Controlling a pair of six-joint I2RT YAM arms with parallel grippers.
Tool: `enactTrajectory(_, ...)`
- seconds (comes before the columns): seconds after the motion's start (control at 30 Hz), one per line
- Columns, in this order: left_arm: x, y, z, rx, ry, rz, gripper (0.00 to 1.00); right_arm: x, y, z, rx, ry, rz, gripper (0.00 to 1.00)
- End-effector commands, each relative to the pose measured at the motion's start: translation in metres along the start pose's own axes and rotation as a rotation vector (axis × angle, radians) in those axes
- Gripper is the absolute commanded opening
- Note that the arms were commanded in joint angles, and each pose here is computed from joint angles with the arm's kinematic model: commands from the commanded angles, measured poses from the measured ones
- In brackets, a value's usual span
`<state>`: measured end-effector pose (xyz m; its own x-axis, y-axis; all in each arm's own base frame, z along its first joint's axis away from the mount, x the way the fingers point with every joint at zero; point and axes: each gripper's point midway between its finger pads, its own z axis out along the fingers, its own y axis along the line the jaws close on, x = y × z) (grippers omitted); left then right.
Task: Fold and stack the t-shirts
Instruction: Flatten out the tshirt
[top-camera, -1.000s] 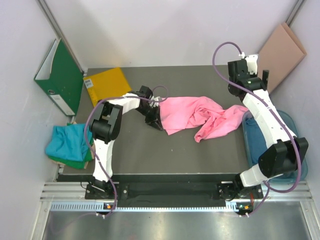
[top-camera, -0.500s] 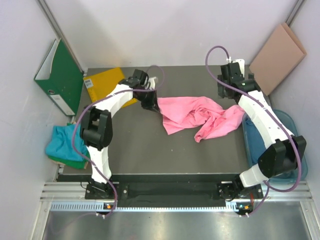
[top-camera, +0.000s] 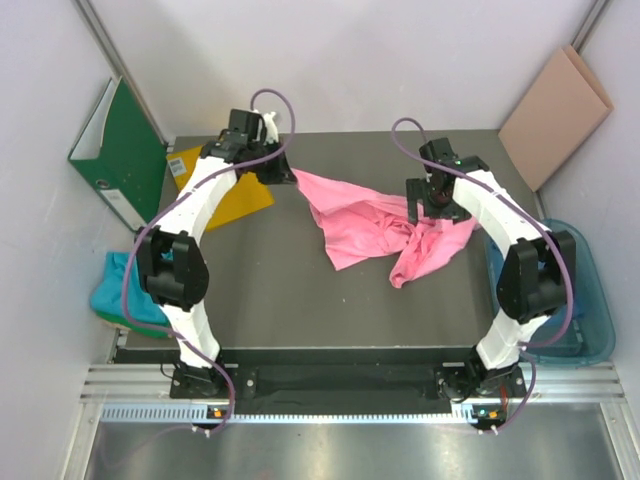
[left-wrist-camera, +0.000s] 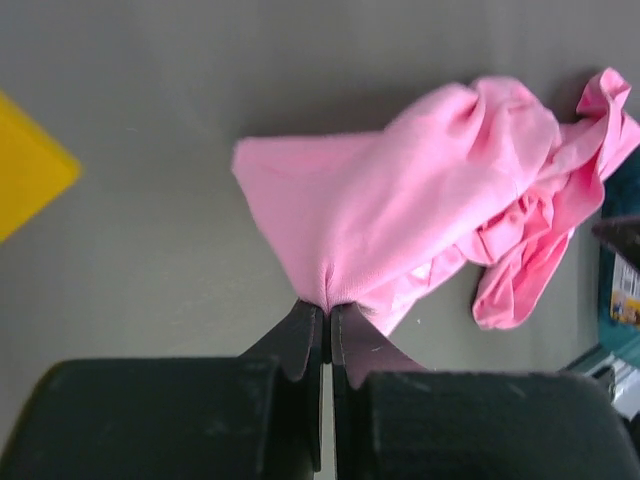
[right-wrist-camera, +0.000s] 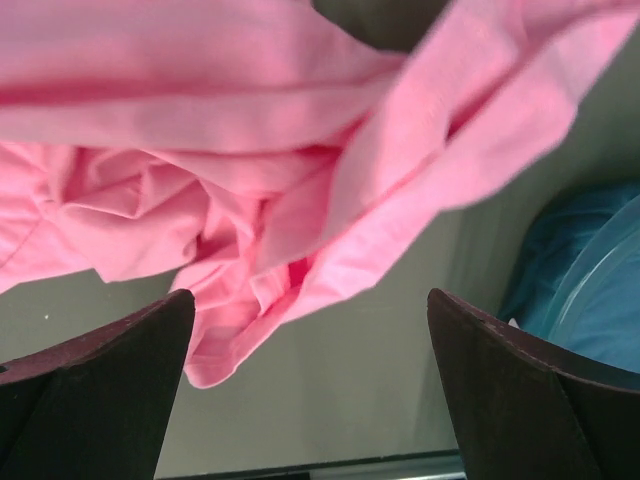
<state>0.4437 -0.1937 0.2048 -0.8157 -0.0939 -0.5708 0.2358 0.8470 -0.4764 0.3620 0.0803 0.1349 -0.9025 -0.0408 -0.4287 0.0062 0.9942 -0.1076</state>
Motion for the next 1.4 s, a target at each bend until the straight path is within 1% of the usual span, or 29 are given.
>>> enactTrajectory(0.0, -0.064, 0.008, -0.051, -0.022, -0.239, -0.017, 0.0, -0.005, 0.009, -0.013, -0.038, 0.003, 0.041, 1.0)
enactTrajectory(0.1, -0.072, 0.017, -0.056, -0.018, -0.254, -0.035, 0.0, -0.004, 0.011, -0.006, -0.033, 0.01, 0.052, 0.99)
enactTrajectory(0.27, -0.069, 0.017, -0.055, -0.001, -0.241, -0.042, 0.0, -0.005, 0.028, 0.015, -0.087, 0.047, 0.057, 0.92)
enactTrajectory(0.3, -0.069, 0.016, -0.055, 0.001, -0.24, -0.041, 0.0, -0.005, 0.034, 0.02, -0.108, 0.059, 0.057, 0.91)
enactTrajectory(0.43, -0.066, 0.017, -0.054, 0.002, -0.233, -0.034, 0.0, -0.017, 0.051, 0.018, -0.171, 0.033, 0.058, 0.91)
enactTrajectory(0.53, -0.064, 0.019, -0.052, 0.0, -0.222, -0.038, 0.0, -0.02, 0.06, 0.021, -0.181, 0.039, 0.041, 0.92)
enactTrajectory(0.67, -0.061, 0.018, -0.049, 0.011, -0.211, -0.04, 0.0, -0.017, 0.07, 0.033, -0.179, 0.056, 0.025, 0.92)
enactTrajectory(0.8, -0.06, 0.019, -0.049, 0.009, -0.207, -0.037, 0.0, -0.008, 0.071, 0.053, -0.131, 0.092, 0.015, 0.9)
enactTrajectory(0.87, -0.06, 0.018, -0.049, 0.011, -0.208, -0.036, 0.0, -0.007, 0.069, 0.056, -0.102, 0.094, 0.018, 0.9)
enactTrajectory(1.0, -0.059, 0.018, -0.049, 0.015, -0.206, -0.037, 0.0, -0.012, 0.061, 0.054, -0.05, 0.06, 0.043, 0.9)
enactTrajectory(1.37, -0.052, 0.019, -0.043, 0.027, -0.183, -0.044, 0.0, -0.025, 0.055, 0.048, -0.023, 0.008, 0.068, 0.89)
